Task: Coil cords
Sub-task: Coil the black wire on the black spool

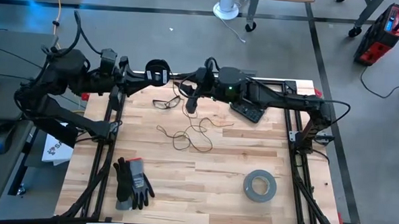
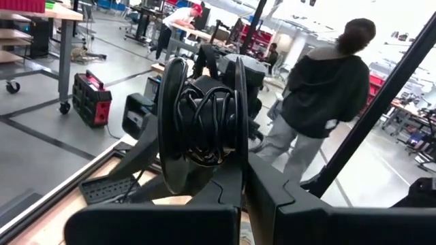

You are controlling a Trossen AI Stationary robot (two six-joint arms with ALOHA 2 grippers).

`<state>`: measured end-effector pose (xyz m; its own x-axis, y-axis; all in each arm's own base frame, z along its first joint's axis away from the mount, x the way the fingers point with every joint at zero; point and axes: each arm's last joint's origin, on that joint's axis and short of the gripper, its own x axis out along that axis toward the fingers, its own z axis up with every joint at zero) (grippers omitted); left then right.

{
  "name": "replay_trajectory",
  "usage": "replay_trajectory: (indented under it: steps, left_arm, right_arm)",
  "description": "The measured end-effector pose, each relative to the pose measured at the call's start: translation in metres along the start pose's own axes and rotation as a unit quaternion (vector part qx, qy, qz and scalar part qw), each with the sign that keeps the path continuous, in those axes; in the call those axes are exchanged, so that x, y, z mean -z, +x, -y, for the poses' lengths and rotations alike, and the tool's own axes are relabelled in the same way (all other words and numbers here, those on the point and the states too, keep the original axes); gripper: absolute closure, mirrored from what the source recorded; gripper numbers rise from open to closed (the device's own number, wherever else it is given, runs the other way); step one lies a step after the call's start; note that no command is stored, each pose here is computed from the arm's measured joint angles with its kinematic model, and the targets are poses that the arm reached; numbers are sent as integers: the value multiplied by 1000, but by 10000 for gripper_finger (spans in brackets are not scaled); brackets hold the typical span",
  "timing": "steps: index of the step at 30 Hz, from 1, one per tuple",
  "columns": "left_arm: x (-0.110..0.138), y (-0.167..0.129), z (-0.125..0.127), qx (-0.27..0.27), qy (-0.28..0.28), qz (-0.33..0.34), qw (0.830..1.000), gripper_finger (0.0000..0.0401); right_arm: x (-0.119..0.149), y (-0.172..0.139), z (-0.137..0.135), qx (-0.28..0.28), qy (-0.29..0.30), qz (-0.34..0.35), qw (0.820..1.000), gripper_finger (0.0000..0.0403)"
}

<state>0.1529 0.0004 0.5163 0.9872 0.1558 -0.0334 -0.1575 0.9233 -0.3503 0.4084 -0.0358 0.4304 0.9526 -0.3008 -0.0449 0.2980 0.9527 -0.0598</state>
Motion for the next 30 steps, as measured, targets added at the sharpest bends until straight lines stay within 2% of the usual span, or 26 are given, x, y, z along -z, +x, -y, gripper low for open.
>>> replay_trajectory:
  steps: [5, 13, 15, 18, 20, 25, 30]
  left_arm:
    - [1, 2, 0, -1, 0, -2, 1000, 401]
    - [0, 4, 1, 0, -1, 0, 1000, 401]
    - [1, 4, 1, -1, 0, 0, 1000, 401]
    - [1, 4, 0, -3, 0, -1, 1000, 401]
    - [2, 4, 0, -11, 1, -3, 1000, 401]
    - [2, 3, -3, -54, 4, 3, 999, 401]
    - [0, 2, -6, -73, 1, 15, 997, 401]
  right_arm:
    - [-6, -2, 0, -12, 5, 23, 1000, 273]
    - [1, 4, -2, -14, 14, 11, 1000, 278]
    - [3, 5, -3, -14, 12, 4, 1000, 298]
    - [3, 3, -5, -17, -2, 3, 1000, 366]
    - [1, 0, -9, -10, -18, 3, 1000, 391]
    - [-8, -14, -21, -1, -27, 1, 1000, 400]
    - [-10, -20, -34, -2, -39, 1, 999, 402]
